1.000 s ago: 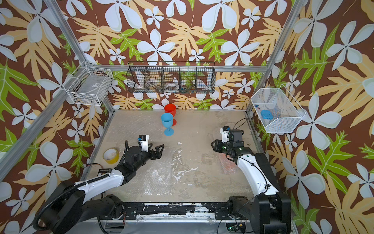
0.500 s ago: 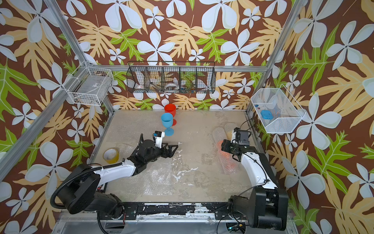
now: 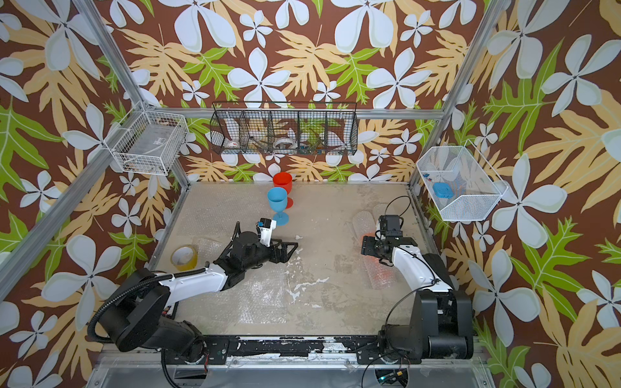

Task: Unpack wine glasses from bubble wrap
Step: Move the bubble wrap to the center of the board.

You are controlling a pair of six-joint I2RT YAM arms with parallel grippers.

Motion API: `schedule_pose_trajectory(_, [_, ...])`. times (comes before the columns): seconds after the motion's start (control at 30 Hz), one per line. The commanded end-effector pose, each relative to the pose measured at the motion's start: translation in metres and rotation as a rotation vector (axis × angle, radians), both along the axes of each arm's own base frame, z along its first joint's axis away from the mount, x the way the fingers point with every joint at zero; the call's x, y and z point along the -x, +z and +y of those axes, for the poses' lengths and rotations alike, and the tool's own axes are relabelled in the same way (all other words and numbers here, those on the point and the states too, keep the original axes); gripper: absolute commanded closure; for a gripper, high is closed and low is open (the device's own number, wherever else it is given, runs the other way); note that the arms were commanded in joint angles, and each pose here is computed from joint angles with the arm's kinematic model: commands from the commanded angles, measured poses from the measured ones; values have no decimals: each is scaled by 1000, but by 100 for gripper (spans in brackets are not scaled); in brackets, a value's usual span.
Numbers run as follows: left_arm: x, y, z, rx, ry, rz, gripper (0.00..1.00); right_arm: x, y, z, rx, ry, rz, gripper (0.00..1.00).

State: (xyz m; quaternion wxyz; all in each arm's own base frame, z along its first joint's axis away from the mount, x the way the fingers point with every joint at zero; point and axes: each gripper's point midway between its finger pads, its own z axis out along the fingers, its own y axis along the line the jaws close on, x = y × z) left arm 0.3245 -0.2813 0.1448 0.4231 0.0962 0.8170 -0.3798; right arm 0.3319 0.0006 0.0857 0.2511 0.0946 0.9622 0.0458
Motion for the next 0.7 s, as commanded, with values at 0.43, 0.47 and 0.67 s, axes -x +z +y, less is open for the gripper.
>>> schedule_pose_trajectory(0.43, [0, 11, -6, 24, -24, -14, 7, -4, -24, 11, 55, 36, 70, 25])
schedule_pose_trajectory(0.47, [0, 11, -6, 25, -23, -15, 7, -5, -23, 11, 53, 36, 65, 26])
schedule_pose_trajectory(0.67, [0, 8, -11, 25, -37, 0, 7, -4, -22, 45, -111, 106, 36, 33])
